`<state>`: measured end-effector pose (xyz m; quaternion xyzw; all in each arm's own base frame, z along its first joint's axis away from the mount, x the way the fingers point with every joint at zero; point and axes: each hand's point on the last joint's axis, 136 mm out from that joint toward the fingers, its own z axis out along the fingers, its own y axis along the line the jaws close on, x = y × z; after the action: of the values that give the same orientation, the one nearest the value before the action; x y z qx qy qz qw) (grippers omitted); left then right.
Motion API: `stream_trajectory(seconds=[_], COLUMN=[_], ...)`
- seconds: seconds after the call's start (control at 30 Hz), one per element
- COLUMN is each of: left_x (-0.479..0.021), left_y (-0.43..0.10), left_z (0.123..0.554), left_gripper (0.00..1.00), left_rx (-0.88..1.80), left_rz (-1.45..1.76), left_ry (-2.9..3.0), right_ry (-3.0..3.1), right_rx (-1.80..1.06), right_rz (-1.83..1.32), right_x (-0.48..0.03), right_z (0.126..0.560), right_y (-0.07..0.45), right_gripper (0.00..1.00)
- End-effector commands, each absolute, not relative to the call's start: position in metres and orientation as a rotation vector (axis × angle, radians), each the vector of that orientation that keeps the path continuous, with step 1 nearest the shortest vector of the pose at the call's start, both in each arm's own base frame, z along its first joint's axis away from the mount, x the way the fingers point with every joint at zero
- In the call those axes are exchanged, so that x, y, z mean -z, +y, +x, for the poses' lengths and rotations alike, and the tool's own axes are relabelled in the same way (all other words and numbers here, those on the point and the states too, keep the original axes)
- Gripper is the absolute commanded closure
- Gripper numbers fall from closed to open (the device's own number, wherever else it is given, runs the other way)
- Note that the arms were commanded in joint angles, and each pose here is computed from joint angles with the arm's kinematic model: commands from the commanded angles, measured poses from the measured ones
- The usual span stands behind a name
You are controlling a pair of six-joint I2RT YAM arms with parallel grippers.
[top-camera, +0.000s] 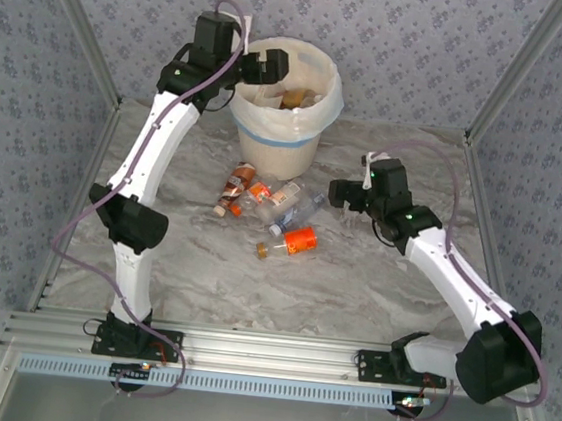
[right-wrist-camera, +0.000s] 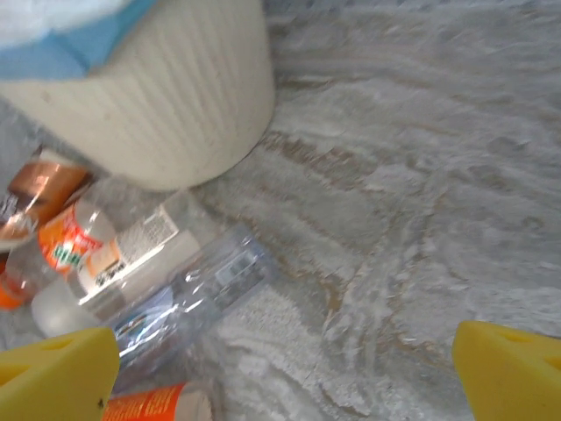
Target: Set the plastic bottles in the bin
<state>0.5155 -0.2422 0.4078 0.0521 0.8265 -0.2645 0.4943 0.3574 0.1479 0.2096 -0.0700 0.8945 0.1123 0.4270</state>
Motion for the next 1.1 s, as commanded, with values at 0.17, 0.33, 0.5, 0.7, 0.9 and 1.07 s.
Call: stream_trajectory(seconds=[0.17, 0.33, 0.5, 0.7, 0.9, 1.07], left_x=[-0.432, -0.432, -0.436, -0.449, -0.453, -0.446], left_y=[-0.256, -0.252, -0.242, -0.224, -0.210, -0.191], left_z=[0.494, 0.485, 0.476, 0.465, 0.458, 0.452], left_gripper=[0.01, 0.00, 0.01, 0.01, 0.00, 0.00], left_rx=[0.829, 0.841, 0.810, 0.752, 0.727, 0.728], left_rz=[0.140, 0.130, 0.106, 0.055, -0.015, -0.110], left_ry=[1.957, 1.954, 1.922, 1.896, 1.859, 1.808], right_ry=[2.139, 2.031, 1.989, 1.950, 1.929, 1.917], right_rx=[-0.518, -0.475, -0.377, -0.313, -0.282, -0.234], right_rz=[-1.156, -1.561, -1.808, -2.020, -2.116, -2.165], right_x=[-0.168, -0.136, -0.109, -0.079, -0.067, -0.058], right_z=[0.303, 0.281, 0.279, 0.272, 0.270, 0.273], right_y=[0.237, 0.262, 0.274, 0.279, 0.282, 0.282], right_gripper=[0.02, 0.03, 0.04, 0.04, 0.05, 0.05])
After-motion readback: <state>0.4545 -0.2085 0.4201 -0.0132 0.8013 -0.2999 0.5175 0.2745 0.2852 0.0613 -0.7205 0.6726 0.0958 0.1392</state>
